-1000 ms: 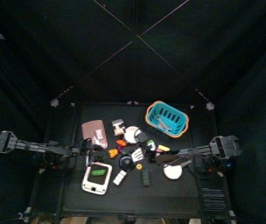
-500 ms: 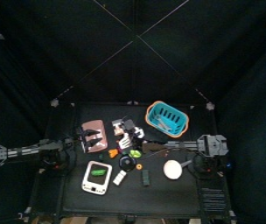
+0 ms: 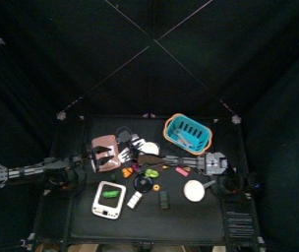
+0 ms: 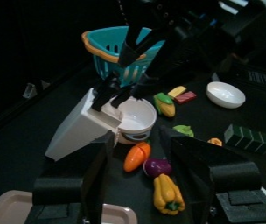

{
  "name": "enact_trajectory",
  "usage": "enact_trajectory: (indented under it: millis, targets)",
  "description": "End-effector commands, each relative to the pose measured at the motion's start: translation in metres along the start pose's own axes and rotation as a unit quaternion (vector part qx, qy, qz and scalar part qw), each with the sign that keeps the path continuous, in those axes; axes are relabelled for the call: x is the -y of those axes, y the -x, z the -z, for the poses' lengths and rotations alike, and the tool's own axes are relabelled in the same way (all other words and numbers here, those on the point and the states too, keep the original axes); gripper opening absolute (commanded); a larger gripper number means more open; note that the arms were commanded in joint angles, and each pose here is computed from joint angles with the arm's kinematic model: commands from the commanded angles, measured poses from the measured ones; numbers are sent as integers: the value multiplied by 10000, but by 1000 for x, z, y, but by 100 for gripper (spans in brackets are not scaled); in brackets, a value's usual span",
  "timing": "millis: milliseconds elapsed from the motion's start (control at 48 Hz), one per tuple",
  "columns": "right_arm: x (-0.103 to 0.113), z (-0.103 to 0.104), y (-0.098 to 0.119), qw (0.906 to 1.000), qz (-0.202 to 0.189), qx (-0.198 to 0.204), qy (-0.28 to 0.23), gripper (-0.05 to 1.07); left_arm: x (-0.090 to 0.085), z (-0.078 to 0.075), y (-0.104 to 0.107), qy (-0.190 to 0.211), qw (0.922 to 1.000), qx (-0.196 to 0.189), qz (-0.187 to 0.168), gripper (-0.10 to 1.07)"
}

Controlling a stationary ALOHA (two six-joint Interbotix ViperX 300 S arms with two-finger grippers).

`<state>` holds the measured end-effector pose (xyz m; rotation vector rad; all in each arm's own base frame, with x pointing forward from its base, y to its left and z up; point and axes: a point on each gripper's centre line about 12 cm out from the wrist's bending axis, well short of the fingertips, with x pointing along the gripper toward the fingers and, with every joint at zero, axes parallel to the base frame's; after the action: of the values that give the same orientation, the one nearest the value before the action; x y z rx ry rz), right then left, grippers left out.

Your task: Grab cleaver

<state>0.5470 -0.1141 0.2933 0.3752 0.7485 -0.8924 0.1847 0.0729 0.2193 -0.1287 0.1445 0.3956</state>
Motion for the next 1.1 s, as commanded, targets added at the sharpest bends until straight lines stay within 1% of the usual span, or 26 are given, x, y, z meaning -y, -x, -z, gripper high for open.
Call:
enact_trajectory:
  millis: [0,146,417,542,729,854,958,1083]
  targets:
    - [4,-21,17,9997,-24,168,-166,95,0,-5,-1,5,10000,79,-17,83]
    - [5,-21,9,9997,183,119,-149,95,0,-4,-1,4,10000,70,-10,83]
    - [17,-24,-8,9992,332,34,-239,94,-1,-2,0,4,10000,48,-20,83]
    - [20,-24,-12,9990,358,-4,-271,94,-1,-2,0,12,10000,40,-23,83]
    - [21,-25,-14,9990,315,-47,-323,92,-1,-1,0,4,10000,25,-23,83]
    - [20,-21,-20,9990,241,-130,-346,89,-1,0,0,11,10000,18,-26,83]
    - [18,-20,-20,9991,182,-146,-365,86,-1,0,0,4,10000,18,-23,83]
    - [19,-18,-22,9989,204,-177,-393,83,-1,0,0,11,10000,18,-23,83]
